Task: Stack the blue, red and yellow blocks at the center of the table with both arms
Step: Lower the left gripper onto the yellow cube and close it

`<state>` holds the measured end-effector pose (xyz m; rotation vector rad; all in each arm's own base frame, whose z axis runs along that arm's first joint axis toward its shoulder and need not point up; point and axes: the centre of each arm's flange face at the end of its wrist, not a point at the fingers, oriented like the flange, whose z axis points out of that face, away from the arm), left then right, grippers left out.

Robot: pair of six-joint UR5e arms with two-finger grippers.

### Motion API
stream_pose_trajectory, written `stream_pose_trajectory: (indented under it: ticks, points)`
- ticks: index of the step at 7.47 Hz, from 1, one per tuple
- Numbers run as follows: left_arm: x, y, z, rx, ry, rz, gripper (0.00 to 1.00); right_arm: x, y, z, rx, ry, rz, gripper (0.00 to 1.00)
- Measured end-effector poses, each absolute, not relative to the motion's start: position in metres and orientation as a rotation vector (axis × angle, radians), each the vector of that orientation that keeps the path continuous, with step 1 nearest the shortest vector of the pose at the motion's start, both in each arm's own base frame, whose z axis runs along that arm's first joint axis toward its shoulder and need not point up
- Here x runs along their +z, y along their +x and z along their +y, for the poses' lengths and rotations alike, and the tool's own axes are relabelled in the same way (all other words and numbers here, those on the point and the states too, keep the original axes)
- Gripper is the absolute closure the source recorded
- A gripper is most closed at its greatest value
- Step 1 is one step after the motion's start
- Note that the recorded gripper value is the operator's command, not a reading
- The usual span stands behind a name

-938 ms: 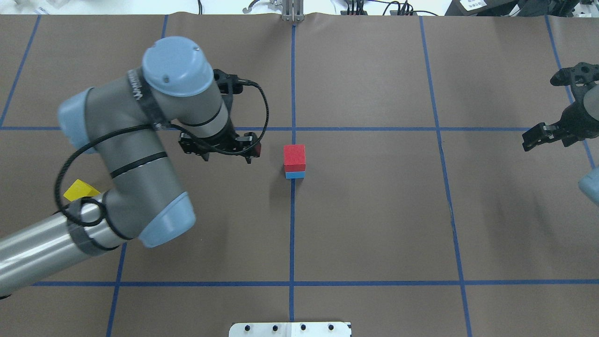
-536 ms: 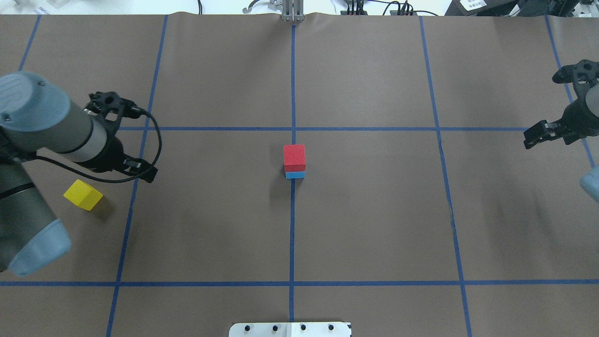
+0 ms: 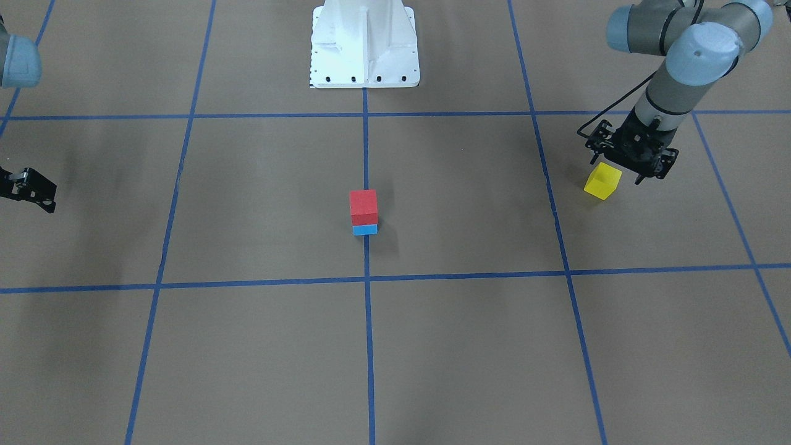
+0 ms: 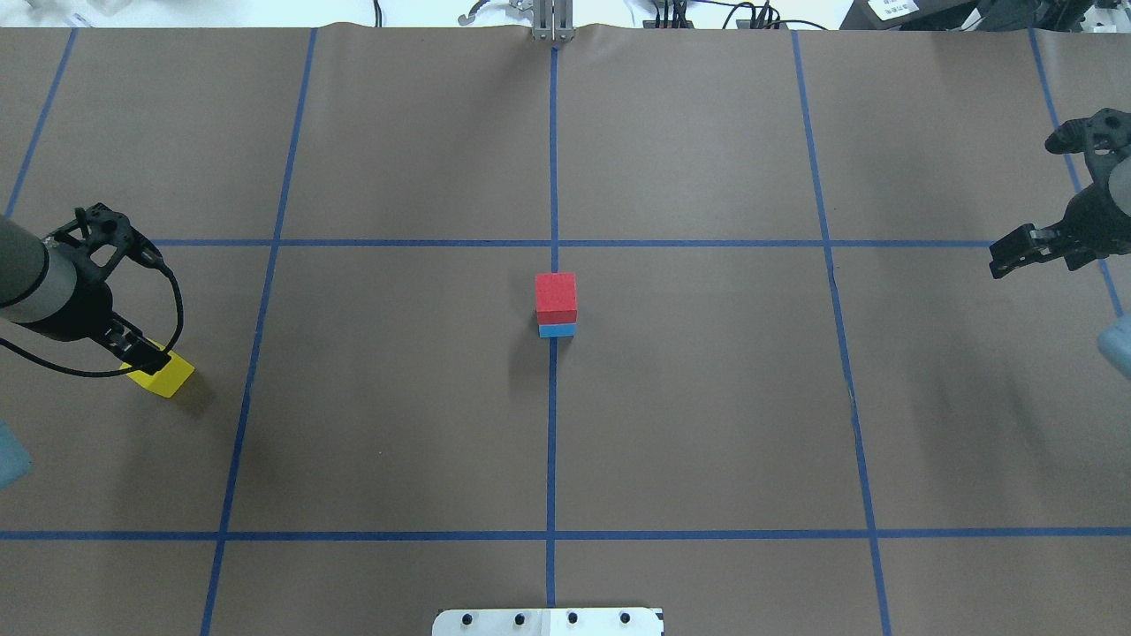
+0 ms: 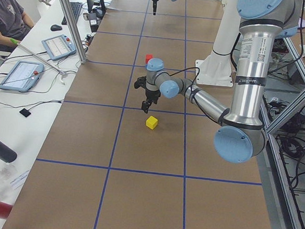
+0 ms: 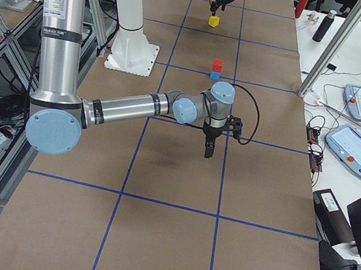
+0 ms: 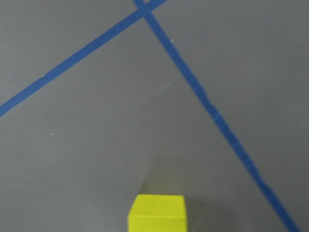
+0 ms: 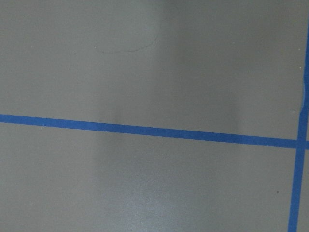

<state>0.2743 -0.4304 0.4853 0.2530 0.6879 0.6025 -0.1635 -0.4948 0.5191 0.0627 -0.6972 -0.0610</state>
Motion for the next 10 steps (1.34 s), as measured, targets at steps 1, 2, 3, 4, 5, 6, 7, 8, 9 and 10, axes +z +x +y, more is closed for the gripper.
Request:
stream_pose_trajectory:
  ticks: [1,2,3,4,5,6,7,8,9,10]
  points:
    - [0.497,0.277,-0.433,0.614,0.25,0.7,0.0,0.518,-0.163,-0.494,-0.061,0.064,-0.698,0.0]
    - [0.505,0.28,-0.435,0.612,0.242,0.706,0.0,0.517,-0.162,-0.493,-0.061,0.066,-0.699,0.0]
    - [0.511,0.283,-0.436,0.608,0.228,0.711,0.0,0.517,-0.162,-0.493,-0.06,0.066,-0.699,0.0]
    - [0.515,0.287,-0.436,0.597,0.21,0.721,0.0,0.517,-0.162,-0.492,-0.059,0.066,-0.699,0.0]
    - [0.518,0.29,-0.436,0.58,0.191,0.729,0.0,0.517,-0.162,-0.492,-0.059,0.066,-0.699,0.0]
    - [0.521,0.291,-0.436,0.572,0.179,0.731,0.0,0.517,-0.162,-0.492,-0.059,0.066,-0.699,0.0]
    - [0.523,0.292,-0.436,0.567,0.173,0.731,0.05,0.517,-0.162,-0.492,-0.058,0.066,-0.699,0.0]
    - [0.524,0.292,-0.436,0.564,0.17,0.731,0.35,0.517,-0.162,-0.492,-0.058,0.065,-0.699,0.0]
    - [0.523,0.292,-0.436,0.562,0.169,0.732,0.78,0.517,-0.162,-0.492,-0.058,0.064,-0.699,0.0]
    - [0.523,0.292,-0.436,0.56,0.168,0.733,1.0,0.518,-0.162,-0.492,-0.058,0.064,-0.699,0.0]
